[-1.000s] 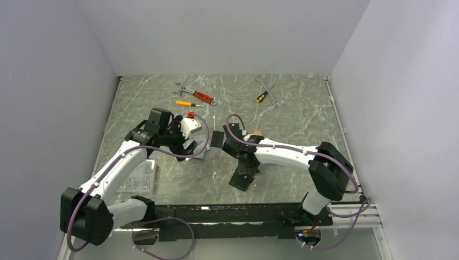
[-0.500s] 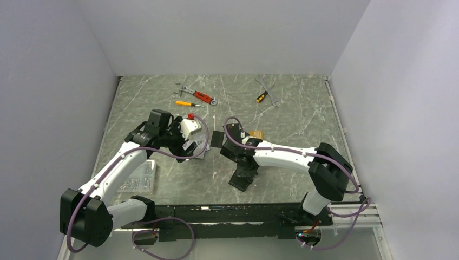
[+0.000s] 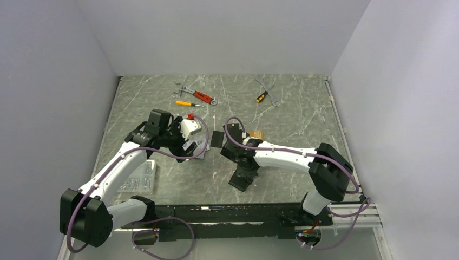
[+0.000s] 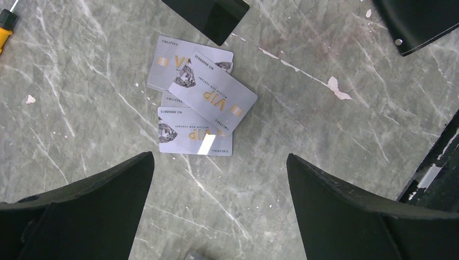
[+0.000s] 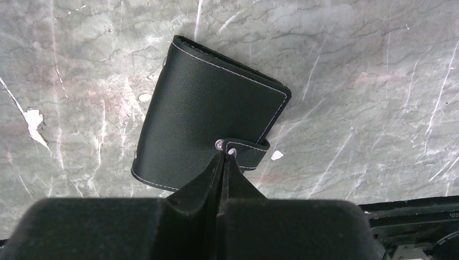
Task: Put the credit cards into the card holder
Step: Close the card holder at the center of the board.
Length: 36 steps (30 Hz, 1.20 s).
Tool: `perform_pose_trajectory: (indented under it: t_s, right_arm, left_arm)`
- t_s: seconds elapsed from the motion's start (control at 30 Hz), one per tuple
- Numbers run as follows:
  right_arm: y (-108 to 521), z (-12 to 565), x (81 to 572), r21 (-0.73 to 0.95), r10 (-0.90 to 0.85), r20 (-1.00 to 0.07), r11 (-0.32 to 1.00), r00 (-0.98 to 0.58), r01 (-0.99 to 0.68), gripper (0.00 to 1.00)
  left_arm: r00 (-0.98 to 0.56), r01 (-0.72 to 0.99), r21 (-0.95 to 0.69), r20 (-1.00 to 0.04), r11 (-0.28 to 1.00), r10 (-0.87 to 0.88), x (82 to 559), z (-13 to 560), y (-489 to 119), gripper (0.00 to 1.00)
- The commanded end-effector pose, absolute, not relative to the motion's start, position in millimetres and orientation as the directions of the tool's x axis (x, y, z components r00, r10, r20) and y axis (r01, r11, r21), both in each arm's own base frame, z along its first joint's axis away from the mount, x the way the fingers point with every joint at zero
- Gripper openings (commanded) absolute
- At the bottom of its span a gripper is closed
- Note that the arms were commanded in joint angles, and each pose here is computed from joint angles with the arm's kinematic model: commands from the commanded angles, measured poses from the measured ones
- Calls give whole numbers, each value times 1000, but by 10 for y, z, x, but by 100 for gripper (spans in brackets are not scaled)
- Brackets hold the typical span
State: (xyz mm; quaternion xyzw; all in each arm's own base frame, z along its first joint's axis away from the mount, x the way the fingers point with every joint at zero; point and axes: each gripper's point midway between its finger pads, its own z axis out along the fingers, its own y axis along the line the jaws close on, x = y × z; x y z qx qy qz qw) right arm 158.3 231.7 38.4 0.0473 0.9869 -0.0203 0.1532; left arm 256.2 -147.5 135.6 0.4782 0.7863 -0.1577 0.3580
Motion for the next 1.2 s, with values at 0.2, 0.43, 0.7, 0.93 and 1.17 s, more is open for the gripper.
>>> perform_pose_trajectory:
  t_s: [0.2,0.43,0.7,0.93,1.17]
  right_arm:
    - [2401,534,1734,41,150,-382,989,-912,146,0]
    - [2449,386,1671,43,139,-345,990,-928,132,0]
    - [2361,300,1561,25,132,-321,991,-938,131,0]
    - [2405,252,1530,20,118,-311,993,-943,117,0]
    - [2473,268,1576,19,99,-317,995,-943,98,0]
  left_arm:
    - [-239,881,105,-742,461,626,2530,1455,-1527,99]
    - [-234,882,111,-741,459,630,2525,1451,-1516,99]
    - [-232,881,114,-741,459,630,2527,1440,-1517,99]
    - [-231,881,115,-741,458,630,2525,1444,-1517,100]
    - [-229,881,120,-740,458,633,2516,1438,-1505,99]
